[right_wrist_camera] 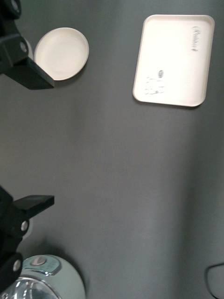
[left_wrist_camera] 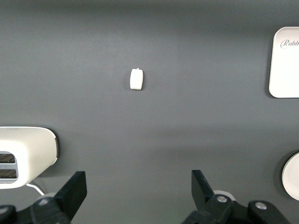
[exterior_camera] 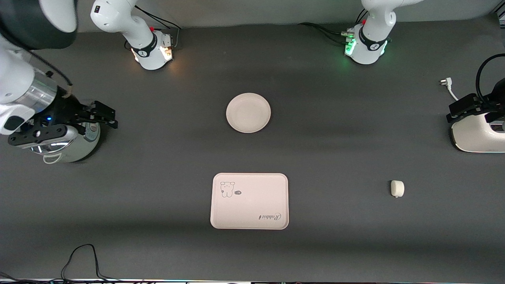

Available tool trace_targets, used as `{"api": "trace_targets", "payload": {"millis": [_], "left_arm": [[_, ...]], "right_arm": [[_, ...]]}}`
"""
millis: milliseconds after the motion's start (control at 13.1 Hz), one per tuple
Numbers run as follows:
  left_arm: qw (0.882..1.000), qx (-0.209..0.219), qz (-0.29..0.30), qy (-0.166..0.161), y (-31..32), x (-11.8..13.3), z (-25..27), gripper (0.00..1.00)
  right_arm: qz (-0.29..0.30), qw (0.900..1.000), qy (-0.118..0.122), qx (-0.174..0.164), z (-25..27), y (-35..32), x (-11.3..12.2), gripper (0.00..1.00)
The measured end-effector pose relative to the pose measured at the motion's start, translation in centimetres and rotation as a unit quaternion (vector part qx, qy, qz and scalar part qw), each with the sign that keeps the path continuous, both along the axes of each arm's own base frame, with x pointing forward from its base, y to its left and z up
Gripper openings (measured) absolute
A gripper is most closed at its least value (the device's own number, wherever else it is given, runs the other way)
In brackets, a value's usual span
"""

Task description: Place bun in plate and plate on tray

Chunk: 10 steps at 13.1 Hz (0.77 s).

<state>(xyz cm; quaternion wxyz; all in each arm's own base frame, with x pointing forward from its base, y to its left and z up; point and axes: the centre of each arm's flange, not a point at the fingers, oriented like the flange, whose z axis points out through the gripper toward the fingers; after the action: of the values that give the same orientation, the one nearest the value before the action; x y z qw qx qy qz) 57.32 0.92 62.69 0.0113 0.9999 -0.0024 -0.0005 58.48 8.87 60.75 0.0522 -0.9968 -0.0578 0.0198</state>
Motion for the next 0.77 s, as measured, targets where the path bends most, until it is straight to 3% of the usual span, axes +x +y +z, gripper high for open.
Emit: {"api": "trace_targets", "payload": {"millis": [230,536,766], "left_arm": [[1.0,0.0,0.001,-0.001,0.1,0.0,0.1,1.0],[1.0,0.001,0.005,0.004,0.7,0.3,-0.7,1.0],[1.0,0.007,0.006,0.003,1.6,4.1,-6.8,1.0]], "right_arm": [[0.024,0.999,0.021,-0.009,0.2,-3.6,0.0,1.0],[0.045,0.998,0.026,0.028,1.5,-6.3,-3.3,1.0],[0.035,0.999,0.039,0.008,0.9,-6.0,-5.4,1.0]]}}
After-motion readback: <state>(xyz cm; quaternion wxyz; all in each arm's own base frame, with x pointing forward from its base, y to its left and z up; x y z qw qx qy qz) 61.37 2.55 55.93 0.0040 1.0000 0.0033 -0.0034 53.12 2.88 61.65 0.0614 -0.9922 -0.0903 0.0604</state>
